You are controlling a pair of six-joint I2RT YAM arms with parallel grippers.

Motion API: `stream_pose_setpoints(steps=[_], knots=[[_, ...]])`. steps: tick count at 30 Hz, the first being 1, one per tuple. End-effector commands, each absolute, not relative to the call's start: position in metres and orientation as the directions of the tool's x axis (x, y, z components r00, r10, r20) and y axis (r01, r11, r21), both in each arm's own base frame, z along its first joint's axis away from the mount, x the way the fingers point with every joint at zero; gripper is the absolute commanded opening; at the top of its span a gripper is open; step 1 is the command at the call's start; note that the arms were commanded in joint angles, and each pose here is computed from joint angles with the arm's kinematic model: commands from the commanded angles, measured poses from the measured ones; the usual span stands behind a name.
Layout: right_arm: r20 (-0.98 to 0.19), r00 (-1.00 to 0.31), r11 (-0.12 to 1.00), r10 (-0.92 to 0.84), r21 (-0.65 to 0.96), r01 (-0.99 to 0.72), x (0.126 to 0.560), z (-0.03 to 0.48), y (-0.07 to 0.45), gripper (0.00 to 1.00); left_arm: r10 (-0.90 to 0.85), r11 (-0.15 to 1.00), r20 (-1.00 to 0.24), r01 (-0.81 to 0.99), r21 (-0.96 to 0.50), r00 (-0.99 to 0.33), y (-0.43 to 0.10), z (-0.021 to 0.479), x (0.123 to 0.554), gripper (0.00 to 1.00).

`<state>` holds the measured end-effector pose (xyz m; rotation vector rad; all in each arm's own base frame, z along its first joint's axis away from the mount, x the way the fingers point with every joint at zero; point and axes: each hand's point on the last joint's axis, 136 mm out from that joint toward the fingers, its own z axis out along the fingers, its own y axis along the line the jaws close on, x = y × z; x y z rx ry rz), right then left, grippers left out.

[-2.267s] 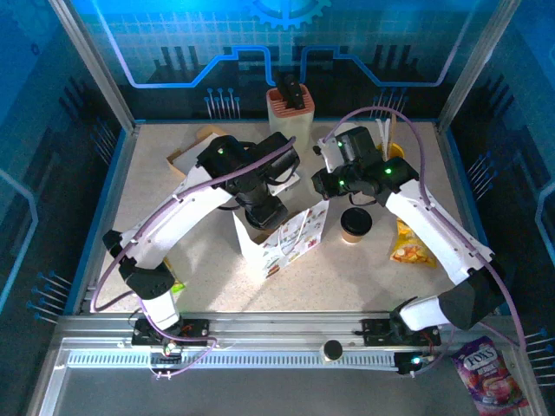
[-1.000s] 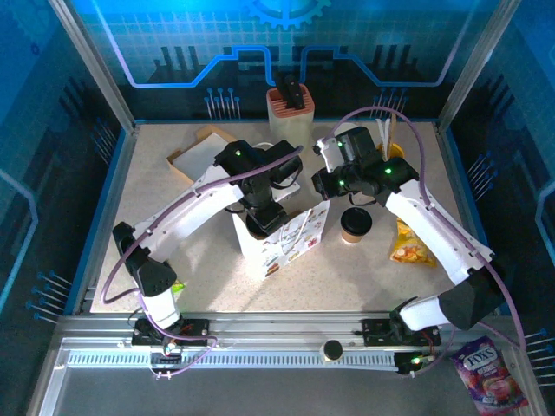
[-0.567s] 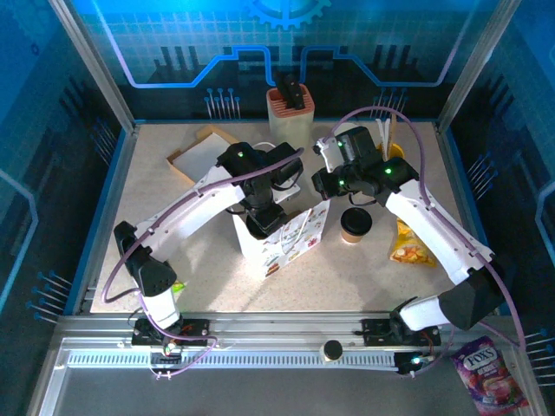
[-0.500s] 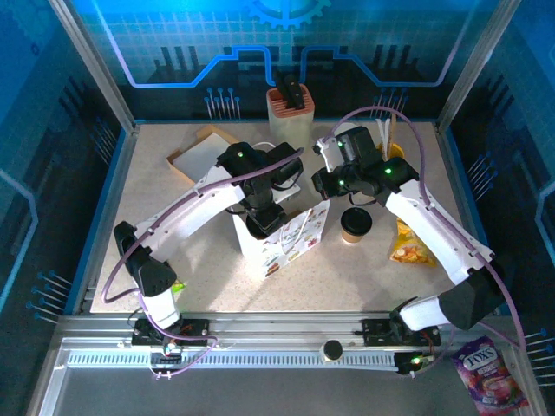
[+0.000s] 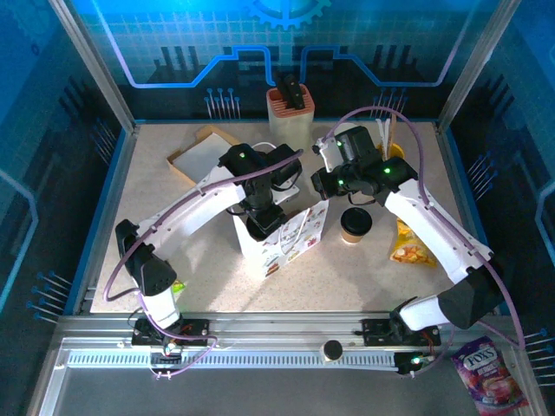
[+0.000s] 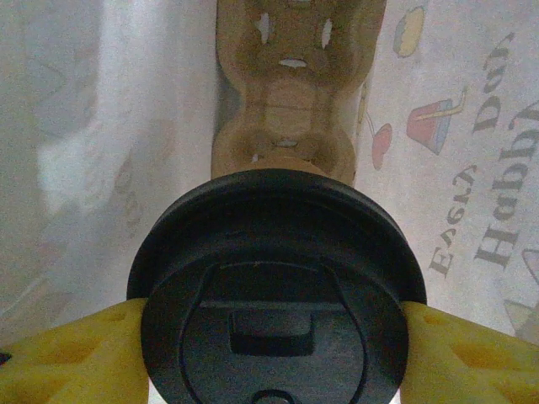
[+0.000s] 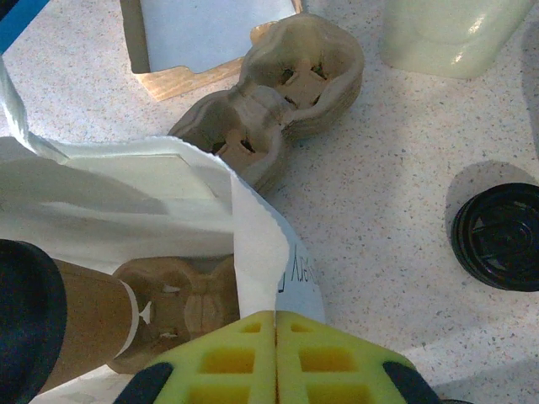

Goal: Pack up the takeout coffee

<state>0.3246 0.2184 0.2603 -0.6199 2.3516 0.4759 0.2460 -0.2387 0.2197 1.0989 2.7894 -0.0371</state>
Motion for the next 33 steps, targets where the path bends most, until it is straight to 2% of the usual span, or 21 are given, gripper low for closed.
stream_pose_setpoints(steps=[1,33], knots=[[-0.661,-0.677,0.802,-0.324,0.187,-0.567,0.32,0.256,0.228,0.08,0.679,0.729,-0.124,0.684,0.001,-0.724,-0.239,0.212,0.244,0.53],[-0.654,-0.681,0.803,-0.329,0.185,-0.566,0.321,0.253,0.228,0.07,0.688,0.722,-0.078,0.691,-0.017,-0.721,-0.236,0.174,0.244,0.52]])
